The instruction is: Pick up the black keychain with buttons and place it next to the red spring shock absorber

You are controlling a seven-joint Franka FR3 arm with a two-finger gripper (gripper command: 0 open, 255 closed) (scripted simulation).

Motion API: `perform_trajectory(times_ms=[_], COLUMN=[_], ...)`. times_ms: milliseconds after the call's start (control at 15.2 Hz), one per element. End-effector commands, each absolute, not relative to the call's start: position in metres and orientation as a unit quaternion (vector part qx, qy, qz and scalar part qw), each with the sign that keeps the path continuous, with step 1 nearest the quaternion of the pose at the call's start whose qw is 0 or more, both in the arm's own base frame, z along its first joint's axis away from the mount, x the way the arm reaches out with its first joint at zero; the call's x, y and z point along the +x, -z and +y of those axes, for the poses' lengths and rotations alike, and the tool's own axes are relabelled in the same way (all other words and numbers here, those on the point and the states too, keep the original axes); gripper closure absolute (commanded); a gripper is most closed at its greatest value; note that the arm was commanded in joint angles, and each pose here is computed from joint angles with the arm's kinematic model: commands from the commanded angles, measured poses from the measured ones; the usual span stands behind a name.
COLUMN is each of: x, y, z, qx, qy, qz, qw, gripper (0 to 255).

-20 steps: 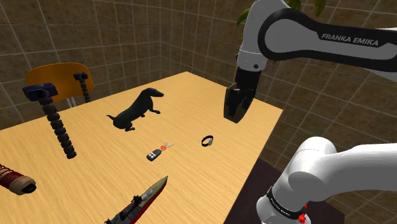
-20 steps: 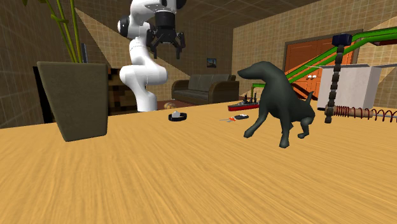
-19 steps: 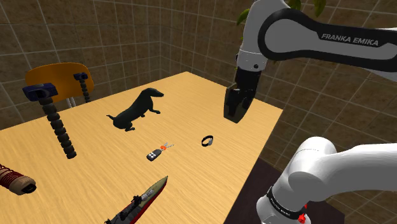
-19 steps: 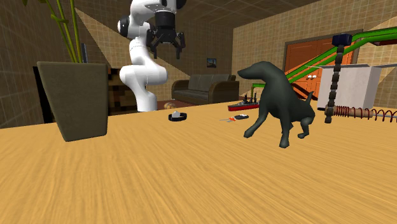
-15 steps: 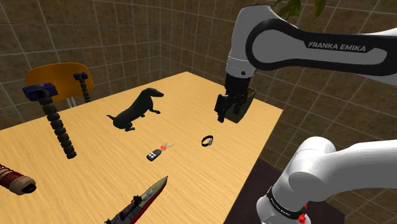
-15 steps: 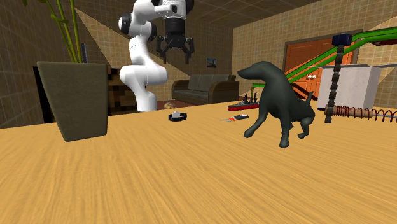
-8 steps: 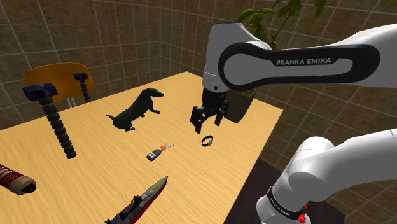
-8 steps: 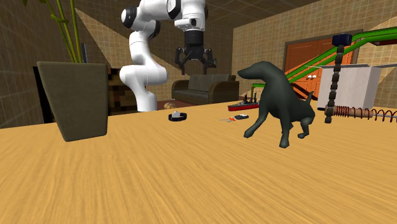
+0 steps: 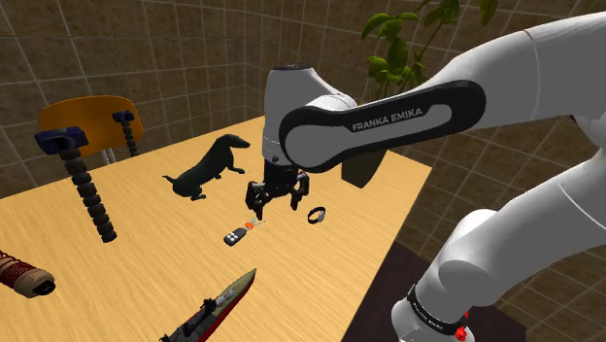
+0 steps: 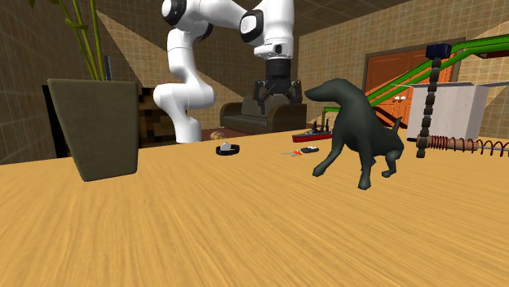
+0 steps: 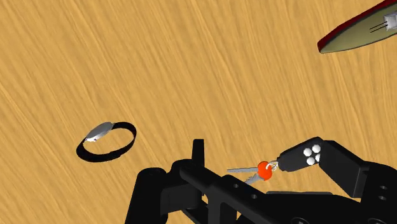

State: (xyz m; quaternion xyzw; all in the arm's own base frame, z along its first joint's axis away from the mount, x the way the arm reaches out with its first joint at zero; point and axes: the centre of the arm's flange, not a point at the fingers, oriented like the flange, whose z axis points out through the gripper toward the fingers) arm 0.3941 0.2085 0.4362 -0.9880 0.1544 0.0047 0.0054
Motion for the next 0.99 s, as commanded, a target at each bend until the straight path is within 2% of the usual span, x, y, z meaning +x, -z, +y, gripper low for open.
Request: perform_trajectory(times_ms=[0, 462, 924], x=[0.408, 0.464, 0.465], y=[-0.425, -0.379, -0.342], z=[0.227, 0.282, 0.282], qx=[-0.985, -0.974, -0.974], qy=[-0.001, 0.011, 0.011], qz=[0.171, 0.224, 0.224], qw=[0.005, 0.002, 0.002], gripper=[0, 0, 0])
